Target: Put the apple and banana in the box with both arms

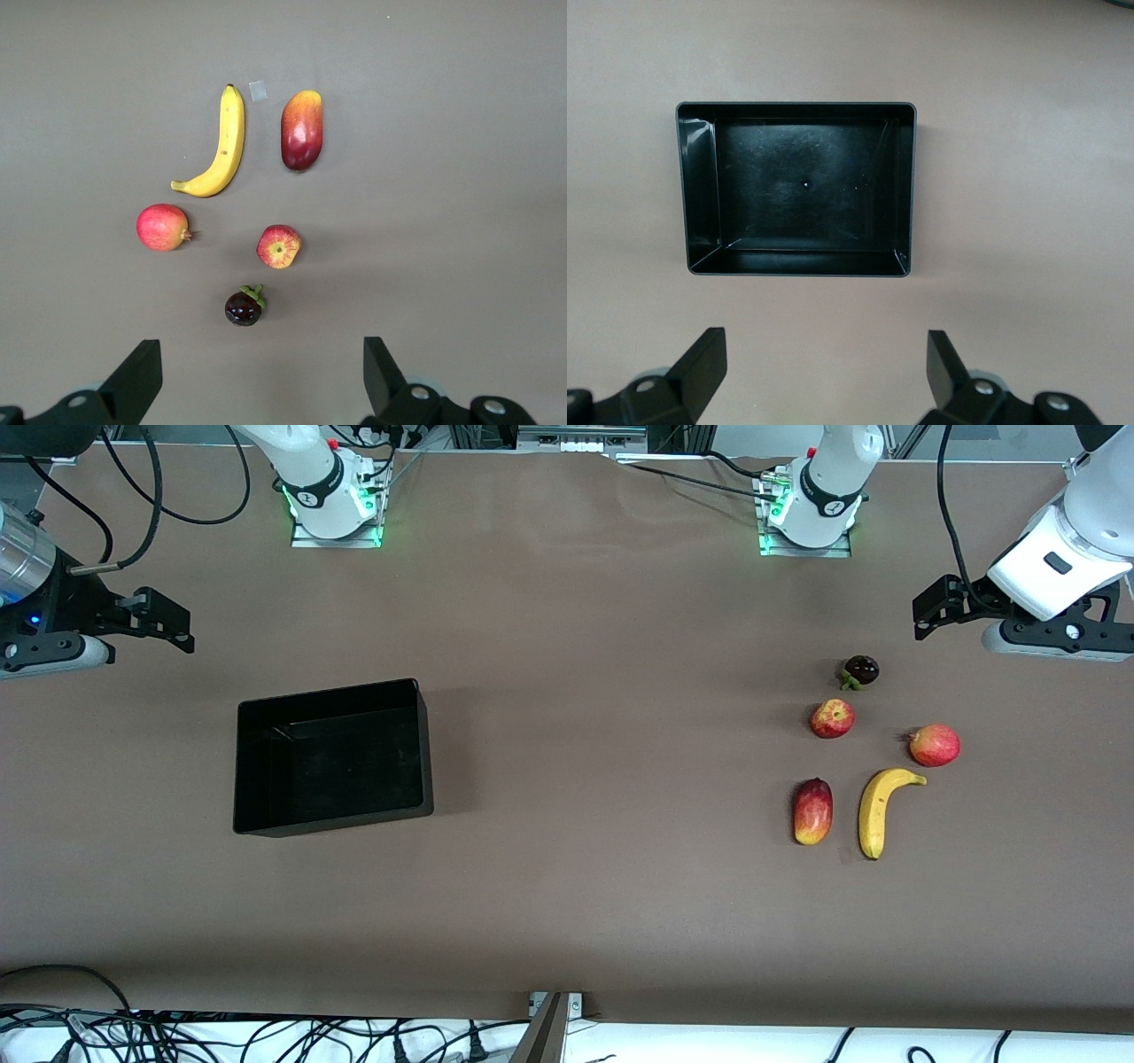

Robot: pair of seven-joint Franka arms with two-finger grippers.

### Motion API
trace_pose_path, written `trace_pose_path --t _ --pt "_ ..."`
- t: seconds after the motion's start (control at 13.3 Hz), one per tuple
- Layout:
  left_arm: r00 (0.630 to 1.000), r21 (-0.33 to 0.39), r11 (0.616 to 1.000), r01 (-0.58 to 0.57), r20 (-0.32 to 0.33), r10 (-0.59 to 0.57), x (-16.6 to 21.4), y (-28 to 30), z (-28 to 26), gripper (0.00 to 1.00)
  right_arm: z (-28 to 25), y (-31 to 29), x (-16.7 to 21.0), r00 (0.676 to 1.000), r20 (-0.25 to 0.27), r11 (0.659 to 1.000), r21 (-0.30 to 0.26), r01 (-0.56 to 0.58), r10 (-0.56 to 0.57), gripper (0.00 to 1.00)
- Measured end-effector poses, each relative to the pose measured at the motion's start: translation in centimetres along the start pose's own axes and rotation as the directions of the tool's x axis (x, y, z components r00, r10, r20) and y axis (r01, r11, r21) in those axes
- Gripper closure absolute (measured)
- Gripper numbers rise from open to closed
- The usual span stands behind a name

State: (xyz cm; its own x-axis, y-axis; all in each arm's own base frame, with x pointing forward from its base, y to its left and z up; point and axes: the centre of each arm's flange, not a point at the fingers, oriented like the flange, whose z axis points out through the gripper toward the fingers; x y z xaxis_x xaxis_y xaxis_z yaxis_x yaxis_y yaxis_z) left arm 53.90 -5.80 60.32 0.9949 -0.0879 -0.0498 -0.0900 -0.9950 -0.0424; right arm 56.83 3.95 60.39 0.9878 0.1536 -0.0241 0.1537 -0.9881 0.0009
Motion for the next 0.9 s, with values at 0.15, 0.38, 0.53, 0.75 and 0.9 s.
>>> trace_pose_path --t 0.15,0.38,0.53,0.75,0.9 --pt "1.0 0.0 1.0 0.0 0.0 0.0 0.0 0.0 0.0 0.0 -0.01 0.09 0.04 1.0 -0.003 1.0 -0.007 -0.001 0.001 0.0" --pt "1.0 0.0 1.0 0.0 0.0 0.0 0.0 0.0 0.0 0.0 0.07 0.54 0.11 1.0 -0.005 1.0 -0.013 -0.008 0.008 0.0" --pt "1.0 0.0 1.0 0.0 0.0 0.0 0.0 0.0 0.0 0.0 0.1 0.74 0.15 1.0 -0.007 1.0 -0.014 -0.012 0.012 0.0" --pt "1.0 0.0 1.0 0.0 0.0 0.0 0.0 0.0 0.0 0.0 0.09 0.76 0.24 1.0 -0.013 1.0 -0.014 -0.012 0.012 0.0" --pt "1.0 0.0 1.0 0.0 0.004 0.0 -0.04 0.0 0.03 0.0 0.04 0.77 0.25 1.0 -0.015 1.0 -0.015 -0.012 0.012 0.0"
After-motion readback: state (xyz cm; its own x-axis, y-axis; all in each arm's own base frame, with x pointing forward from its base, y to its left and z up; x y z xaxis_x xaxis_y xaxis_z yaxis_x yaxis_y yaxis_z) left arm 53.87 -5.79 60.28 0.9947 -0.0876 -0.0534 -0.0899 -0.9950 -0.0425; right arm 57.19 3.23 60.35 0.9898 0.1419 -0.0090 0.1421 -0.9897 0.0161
